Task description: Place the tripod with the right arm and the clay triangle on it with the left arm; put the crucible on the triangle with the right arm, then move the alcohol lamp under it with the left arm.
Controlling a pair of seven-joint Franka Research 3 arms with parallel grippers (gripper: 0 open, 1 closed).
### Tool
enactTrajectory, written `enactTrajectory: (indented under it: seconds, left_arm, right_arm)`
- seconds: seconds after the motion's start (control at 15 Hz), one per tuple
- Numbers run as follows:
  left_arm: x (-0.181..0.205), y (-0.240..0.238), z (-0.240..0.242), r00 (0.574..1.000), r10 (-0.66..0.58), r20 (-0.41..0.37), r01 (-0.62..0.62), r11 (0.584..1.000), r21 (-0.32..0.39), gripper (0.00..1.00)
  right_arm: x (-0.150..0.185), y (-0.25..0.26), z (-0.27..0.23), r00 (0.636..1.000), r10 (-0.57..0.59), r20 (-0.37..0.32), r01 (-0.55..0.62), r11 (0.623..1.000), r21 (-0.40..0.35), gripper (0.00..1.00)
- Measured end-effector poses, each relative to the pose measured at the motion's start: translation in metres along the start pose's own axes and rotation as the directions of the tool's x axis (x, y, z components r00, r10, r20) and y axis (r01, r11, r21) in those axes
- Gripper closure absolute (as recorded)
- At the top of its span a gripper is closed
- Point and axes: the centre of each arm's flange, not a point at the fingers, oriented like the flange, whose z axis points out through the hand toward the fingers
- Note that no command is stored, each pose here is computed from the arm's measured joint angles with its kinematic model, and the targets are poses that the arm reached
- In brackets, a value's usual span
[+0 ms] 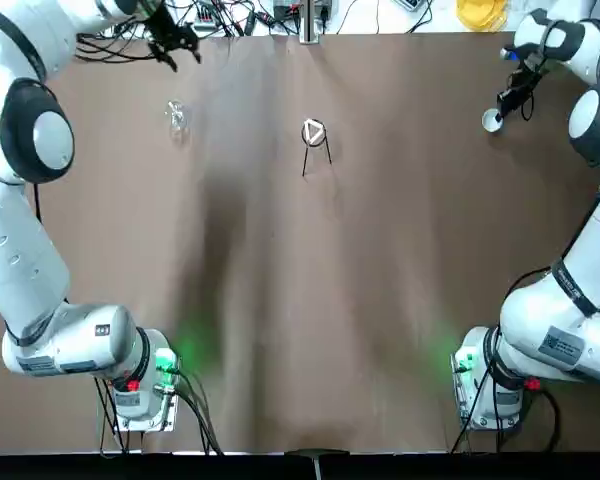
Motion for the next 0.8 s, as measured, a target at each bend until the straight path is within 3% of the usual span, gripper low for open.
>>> enactTrajectory:
  seconds: [0.33, 0.67, 0.8]
  left_arm:
    - [-0.002, -0.081, -0.022, 0.988, 0.153, -0.013, -0.153, 0.988, 0.0, 0.0]
    - [-0.009, -0.152, -0.029, 0.957, 0.29, -0.022, -0.29, 0.957, 0.002, 0.0]
    - [-0.014, -0.182, -0.031, 0.939, 0.343, -0.028, -0.343, 0.939, 0.005, 0.01]
  right_arm:
    - [0.015, -0.077, -0.071, 0.998, -0.043, 0.039, 0.04, 0.996, 0.076, 0.93]
    - [0.042, -0.235, -0.107, 0.989, 0.077, 0.129, -0.105, 0.969, 0.224, 0.93]
    - [0.051, -0.301, -0.115, 0.975, 0.156, 0.161, -0.192, 0.951, 0.241, 0.93]
